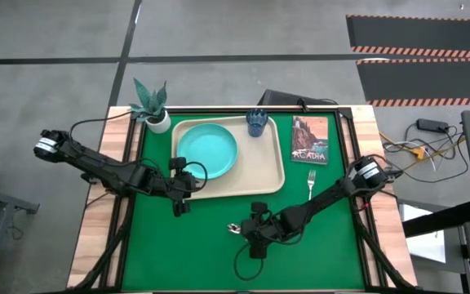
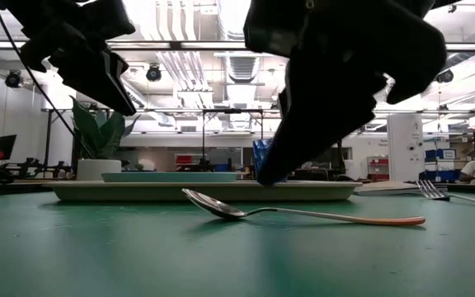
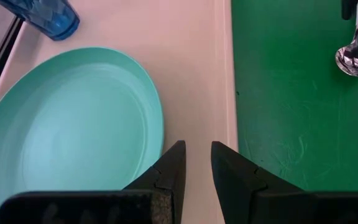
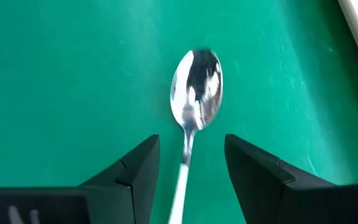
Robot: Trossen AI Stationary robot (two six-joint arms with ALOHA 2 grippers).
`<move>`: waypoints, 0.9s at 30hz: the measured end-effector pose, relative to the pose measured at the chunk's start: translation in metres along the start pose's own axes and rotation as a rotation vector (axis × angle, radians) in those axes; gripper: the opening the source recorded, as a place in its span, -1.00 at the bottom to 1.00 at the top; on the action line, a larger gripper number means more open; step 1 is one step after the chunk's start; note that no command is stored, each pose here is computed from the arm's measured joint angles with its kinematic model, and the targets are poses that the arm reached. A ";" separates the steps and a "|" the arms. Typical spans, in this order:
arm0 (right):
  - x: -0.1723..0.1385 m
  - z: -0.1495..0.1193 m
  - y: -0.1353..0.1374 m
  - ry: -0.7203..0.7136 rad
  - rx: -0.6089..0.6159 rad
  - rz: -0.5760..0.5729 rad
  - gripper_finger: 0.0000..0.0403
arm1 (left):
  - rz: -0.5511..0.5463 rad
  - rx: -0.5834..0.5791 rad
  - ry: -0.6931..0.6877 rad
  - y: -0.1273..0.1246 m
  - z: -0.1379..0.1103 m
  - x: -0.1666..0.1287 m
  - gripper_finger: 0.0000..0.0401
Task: Pick and place plate/cup/fork/spoon on tray
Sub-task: Put the orange spoon on the light brown serving tray to the bottom of the blue cup
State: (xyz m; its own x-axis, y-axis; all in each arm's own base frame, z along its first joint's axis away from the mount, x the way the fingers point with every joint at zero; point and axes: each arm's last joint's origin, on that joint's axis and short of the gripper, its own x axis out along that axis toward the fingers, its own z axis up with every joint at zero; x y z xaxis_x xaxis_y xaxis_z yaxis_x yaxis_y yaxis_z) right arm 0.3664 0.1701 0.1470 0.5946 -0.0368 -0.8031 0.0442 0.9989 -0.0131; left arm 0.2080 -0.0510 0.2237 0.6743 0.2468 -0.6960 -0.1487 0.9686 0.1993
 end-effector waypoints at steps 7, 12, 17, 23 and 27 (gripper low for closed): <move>0.005 -0.005 0.000 -0.047 0.017 0.020 -0.17 | 0.000 0.000 0.000 0.000 0.000 0.000 -0.70; 0.006 -0.007 -0.001 -0.043 0.016 0.018 -0.18 | 0.000 0.000 0.000 0.000 0.000 0.000 -0.70; 0.009 -0.009 -0.001 -0.048 0.010 0.003 -0.18 | 0.000 0.000 0.000 0.000 0.000 0.000 -0.70; 0.028 -0.018 0.002 -0.030 0.001 -0.006 -0.18 | -0.001 -0.003 -0.006 0.000 0.000 0.000 -0.70; 0.032 -0.018 0.003 -0.035 0.003 -0.002 -0.23 | -0.001 -0.003 -0.005 0.000 0.000 0.000 -0.70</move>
State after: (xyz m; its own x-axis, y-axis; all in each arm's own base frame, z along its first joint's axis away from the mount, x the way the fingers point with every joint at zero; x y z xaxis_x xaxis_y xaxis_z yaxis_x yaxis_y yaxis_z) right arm 0.3710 0.1722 0.1104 0.6219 -0.0401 -0.7821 0.0477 0.9988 -0.0133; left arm 0.2083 -0.0511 0.2233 0.6781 0.2459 -0.6926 -0.1503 0.9688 0.1968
